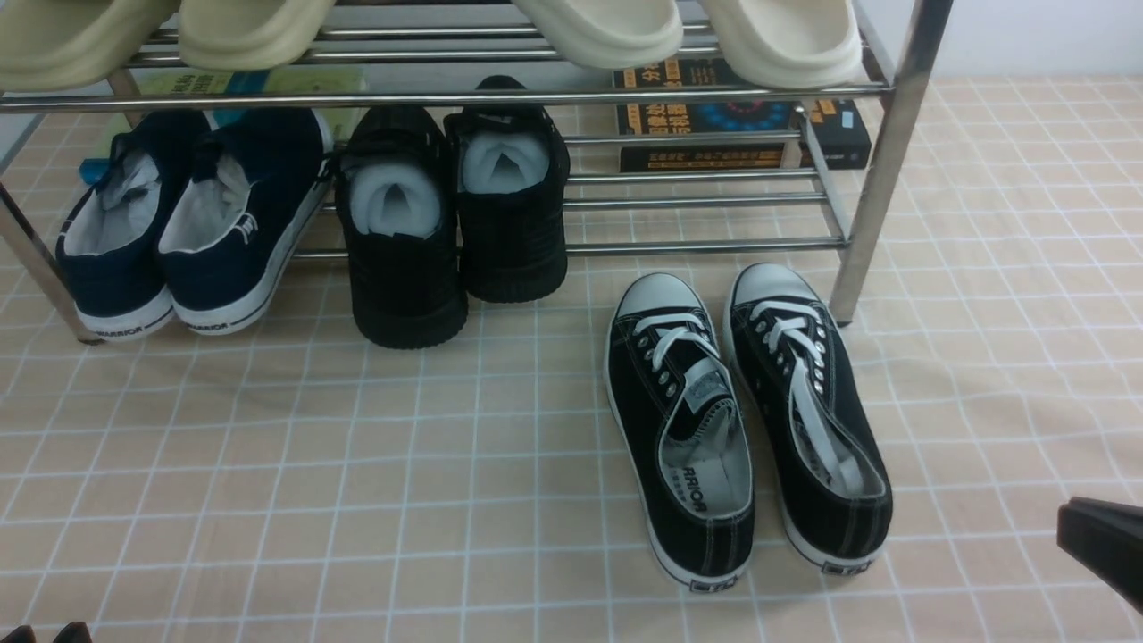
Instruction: Take the shoes off the shelf from the light coffee tablecloth by hand.
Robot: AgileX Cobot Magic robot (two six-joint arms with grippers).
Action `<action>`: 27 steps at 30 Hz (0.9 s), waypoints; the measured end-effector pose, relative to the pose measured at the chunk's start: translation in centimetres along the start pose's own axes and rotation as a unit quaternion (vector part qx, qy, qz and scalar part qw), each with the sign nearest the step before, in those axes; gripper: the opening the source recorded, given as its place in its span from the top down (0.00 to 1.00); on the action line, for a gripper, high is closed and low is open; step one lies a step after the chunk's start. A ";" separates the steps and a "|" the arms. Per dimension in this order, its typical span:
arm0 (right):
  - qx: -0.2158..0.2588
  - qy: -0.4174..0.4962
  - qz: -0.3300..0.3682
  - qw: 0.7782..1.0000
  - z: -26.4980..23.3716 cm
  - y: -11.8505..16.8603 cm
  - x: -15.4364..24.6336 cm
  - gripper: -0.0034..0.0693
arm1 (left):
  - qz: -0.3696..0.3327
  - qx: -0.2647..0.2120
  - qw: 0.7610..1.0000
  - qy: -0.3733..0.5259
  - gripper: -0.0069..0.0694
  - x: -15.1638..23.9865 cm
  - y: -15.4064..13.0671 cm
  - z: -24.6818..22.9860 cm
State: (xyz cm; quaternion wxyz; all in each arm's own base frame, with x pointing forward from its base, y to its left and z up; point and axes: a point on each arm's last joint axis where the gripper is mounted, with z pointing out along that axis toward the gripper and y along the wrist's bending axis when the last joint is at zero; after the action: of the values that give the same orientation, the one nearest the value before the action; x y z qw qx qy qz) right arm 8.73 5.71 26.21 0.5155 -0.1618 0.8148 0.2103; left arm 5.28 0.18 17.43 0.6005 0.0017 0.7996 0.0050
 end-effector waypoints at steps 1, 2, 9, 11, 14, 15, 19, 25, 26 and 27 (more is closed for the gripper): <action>0.000 0.001 0.000 1.000 0.0 0.0 0.0 0.95 | 0.000 0.000 1.000 0.000 0.59 0.0 0.0 0.0; 0.000 0.003 0.000 1.000 0.0 0.0 0.1 0.95 | 0.000 0.000 1.000 0.000 0.59 0.0 0.0 0.0; 0.001 0.006 0.000 1.000 0.0 0.0 0.1 0.94 | 0.000 0.000 1.000 0.000 0.59 0.0 0.0 0.0; 0.002 0.006 -0.003 1.000 0.0 -0.1 0.3 0.94 | 0.000 0.000 1.000 0.000 0.59 0.0 0.0 0.0; 0.019 -0.006 -0.003 1.000 -0.2 -0.6 1.3 0.94 | 0.000 0.000 1.000 0.000 0.59 0.0 0.0 0.0; 0.021 -0.010 -0.003 1.000 -0.3 -0.7 1.4 0.93 | 0.000 0.000 1.000 0.000 0.59 0.0 0.0 0.0; 0.097 -0.022 0.010 0.995 -0.8 -2.5 4.2 0.93 | 0.000 0.000 1.000 0.000 0.59 0.0 0.0 0.0; 0.216 -0.058 0.007 0.975 -1.8 -4.4 8.1 0.92 | 0.000 0.000 1.000 0.000 0.59 0.0 0.0 0.0; 0.227 -0.068 0.012 0.972 -1.9 -4.5 8.5 0.92 | 0.000 0.000 1.000 0.000 0.59 0.0 0.0 0.0; 0.238 -0.074 0.020 0.968 -2.0 -4.6 9.0 0.92 | 0.000 0.000 1.000 0.000 0.59 0.0 0.0 0.0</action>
State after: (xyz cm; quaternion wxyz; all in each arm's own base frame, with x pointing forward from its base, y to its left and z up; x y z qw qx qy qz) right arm 5.69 0.29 18.00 0.5940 -0.0021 0.8038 0.0323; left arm 5.28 0.18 17.43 0.6005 0.0020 0.7996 0.0054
